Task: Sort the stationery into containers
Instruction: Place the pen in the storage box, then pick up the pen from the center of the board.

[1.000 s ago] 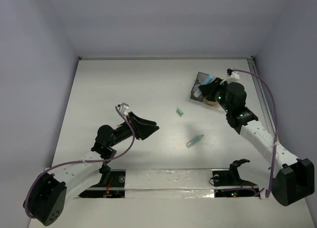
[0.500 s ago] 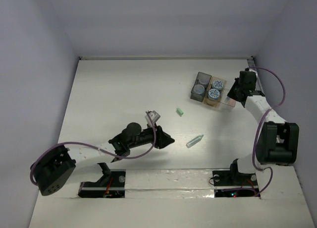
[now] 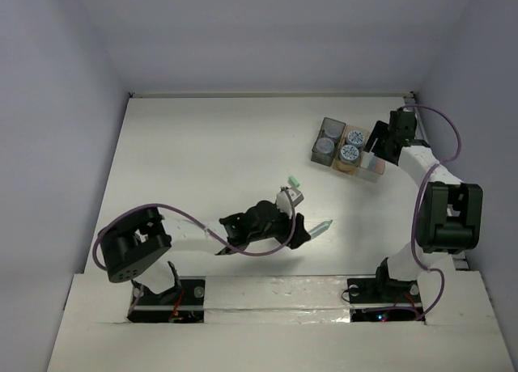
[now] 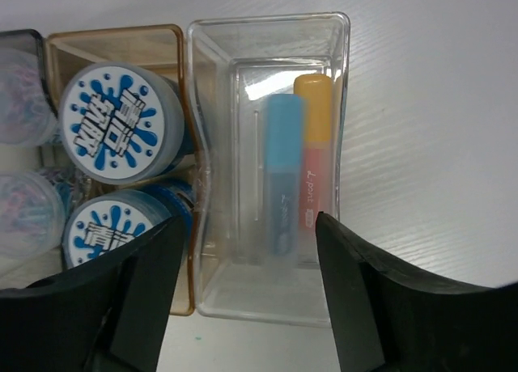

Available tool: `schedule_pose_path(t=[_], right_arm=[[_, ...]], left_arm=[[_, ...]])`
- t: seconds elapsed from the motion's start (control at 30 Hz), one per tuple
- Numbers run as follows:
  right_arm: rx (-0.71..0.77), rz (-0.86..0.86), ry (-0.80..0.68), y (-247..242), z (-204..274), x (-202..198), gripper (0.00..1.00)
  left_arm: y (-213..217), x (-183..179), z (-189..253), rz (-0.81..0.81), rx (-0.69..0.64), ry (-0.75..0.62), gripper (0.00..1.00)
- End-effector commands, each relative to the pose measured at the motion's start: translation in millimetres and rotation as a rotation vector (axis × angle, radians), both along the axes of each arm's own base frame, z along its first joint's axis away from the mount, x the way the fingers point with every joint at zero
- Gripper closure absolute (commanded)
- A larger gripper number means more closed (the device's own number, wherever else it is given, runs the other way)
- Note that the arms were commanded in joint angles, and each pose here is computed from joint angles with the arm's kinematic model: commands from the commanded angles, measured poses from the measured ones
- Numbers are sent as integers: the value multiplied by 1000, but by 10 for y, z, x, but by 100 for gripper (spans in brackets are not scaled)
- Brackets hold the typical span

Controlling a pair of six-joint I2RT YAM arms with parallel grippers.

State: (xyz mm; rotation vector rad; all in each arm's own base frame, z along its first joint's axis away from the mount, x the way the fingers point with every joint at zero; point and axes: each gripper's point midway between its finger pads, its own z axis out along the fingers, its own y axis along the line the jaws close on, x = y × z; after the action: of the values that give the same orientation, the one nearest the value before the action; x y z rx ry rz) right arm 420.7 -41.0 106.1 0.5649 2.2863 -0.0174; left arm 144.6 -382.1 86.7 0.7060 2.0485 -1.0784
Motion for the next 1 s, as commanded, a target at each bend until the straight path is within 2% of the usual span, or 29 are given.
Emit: schedule_pose_path(t=[0.0,0.17,0.2,0.37,0.53,0.67,0.8,0.97], right_arm=[[8,21,-114,46,358,49,26],[86,72,-259,232,680,0,24],[123,127,-303,393,819,-53,24],[179,201,-364,685,852,-282,24],[213,255,-414,851,975,-445,24],[246,286,-465,929,1107,-524,25],[257,297,-487,955,1150,-610,27],[263,301,-511,967,1190,-729,28]], left_arm=[[-139,205,67,44,44,-67,47],[-207,390,-218,69,190,-96,44],[-249,411,-209,53,207,-110,44],[-415,250,-366,-62,240,-105,43],[-523,131,-437,-109,290,-144,45],[-492,161,-633,-59,390,-182,48],[-411,277,-782,14,481,-203,62],[-272,366,-985,71,565,-216,67]])
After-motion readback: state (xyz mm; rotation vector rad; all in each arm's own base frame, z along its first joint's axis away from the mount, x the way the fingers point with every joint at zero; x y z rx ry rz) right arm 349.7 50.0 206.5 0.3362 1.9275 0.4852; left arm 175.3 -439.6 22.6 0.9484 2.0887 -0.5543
